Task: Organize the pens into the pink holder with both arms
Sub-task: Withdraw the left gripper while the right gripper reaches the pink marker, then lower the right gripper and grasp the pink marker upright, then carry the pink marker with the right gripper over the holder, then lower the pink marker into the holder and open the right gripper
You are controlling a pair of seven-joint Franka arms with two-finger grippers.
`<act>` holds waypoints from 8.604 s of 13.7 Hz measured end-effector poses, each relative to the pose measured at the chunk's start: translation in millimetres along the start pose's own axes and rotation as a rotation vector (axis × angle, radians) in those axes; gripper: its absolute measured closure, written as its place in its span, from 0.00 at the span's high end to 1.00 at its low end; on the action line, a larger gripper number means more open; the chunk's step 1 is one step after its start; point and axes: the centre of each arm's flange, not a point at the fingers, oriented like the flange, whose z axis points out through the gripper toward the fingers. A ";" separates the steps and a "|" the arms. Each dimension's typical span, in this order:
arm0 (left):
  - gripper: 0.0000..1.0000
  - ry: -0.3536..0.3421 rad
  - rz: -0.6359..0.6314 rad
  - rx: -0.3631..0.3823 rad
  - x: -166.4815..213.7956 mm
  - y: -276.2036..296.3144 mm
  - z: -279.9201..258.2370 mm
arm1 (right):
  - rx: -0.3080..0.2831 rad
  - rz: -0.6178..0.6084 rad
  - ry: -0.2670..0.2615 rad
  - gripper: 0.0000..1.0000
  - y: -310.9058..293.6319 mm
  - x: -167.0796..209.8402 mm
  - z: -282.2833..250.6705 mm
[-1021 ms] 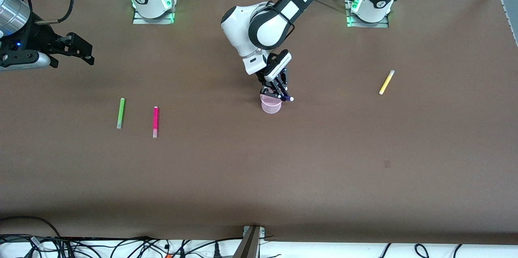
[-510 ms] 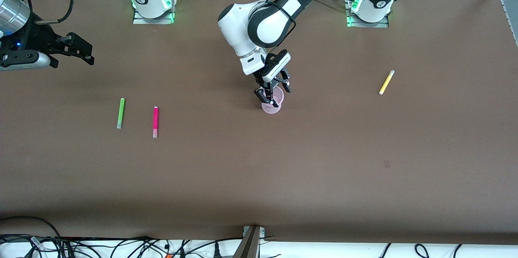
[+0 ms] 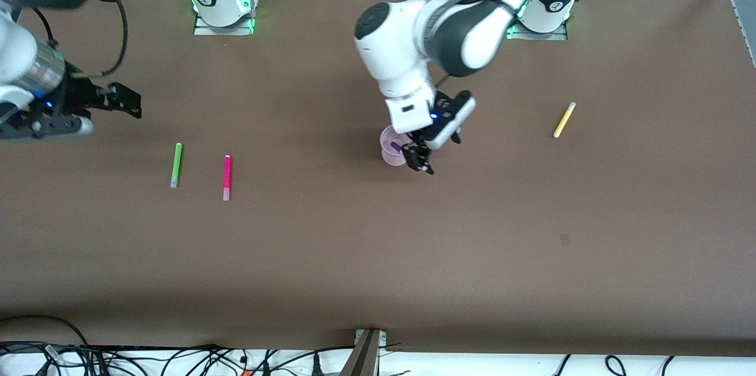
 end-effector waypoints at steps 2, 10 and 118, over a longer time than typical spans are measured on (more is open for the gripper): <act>1.00 -0.091 0.085 -0.003 57.0 -14.8 -2.8 | 0.020 -0.014 -0.065 1.00 1.2 18.3 42.0; 1.00 -0.369 0.463 -0.054 231.6 -107.7 14.2 | 0.066 -0.009 -0.022 1.00 -22.9 36.8 181.3; 1.00 -0.423 0.919 -0.257 323.2 -230.3 100.7 | 0.902 1.087 -0.429 1.00 -439.6 -0.6 238.2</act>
